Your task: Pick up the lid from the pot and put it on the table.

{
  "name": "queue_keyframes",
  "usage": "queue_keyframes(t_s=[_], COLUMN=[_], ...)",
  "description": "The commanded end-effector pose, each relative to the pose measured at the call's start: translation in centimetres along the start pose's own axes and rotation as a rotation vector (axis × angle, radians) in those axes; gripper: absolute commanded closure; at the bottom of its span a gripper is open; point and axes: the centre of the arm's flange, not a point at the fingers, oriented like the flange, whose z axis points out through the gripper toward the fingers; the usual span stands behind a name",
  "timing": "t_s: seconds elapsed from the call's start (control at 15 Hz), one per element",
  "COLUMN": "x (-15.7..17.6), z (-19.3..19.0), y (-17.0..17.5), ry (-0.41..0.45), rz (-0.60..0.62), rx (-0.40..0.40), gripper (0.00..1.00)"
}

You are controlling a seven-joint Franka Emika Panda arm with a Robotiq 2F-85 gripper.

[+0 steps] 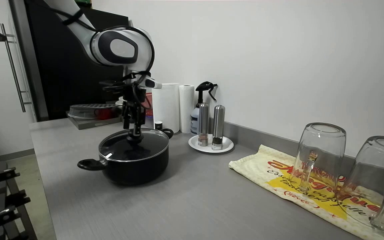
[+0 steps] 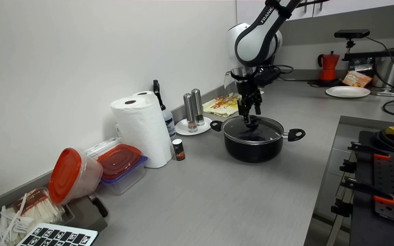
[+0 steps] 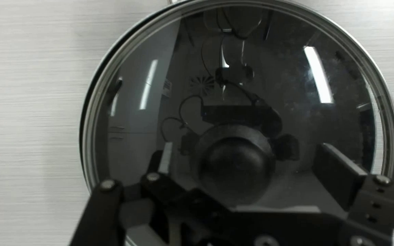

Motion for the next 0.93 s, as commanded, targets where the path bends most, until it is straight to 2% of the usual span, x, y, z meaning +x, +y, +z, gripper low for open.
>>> queue_keyframes(t_s=[0.0, 0.87], x=[0.16, 0.93], z=[0.22, 0.74], y=[-0.62, -1.15], ry=[0.010, 0.039], rz=[-0.009, -0.020], rx=[0.016, 0.016], gripper=[0.00, 0.00])
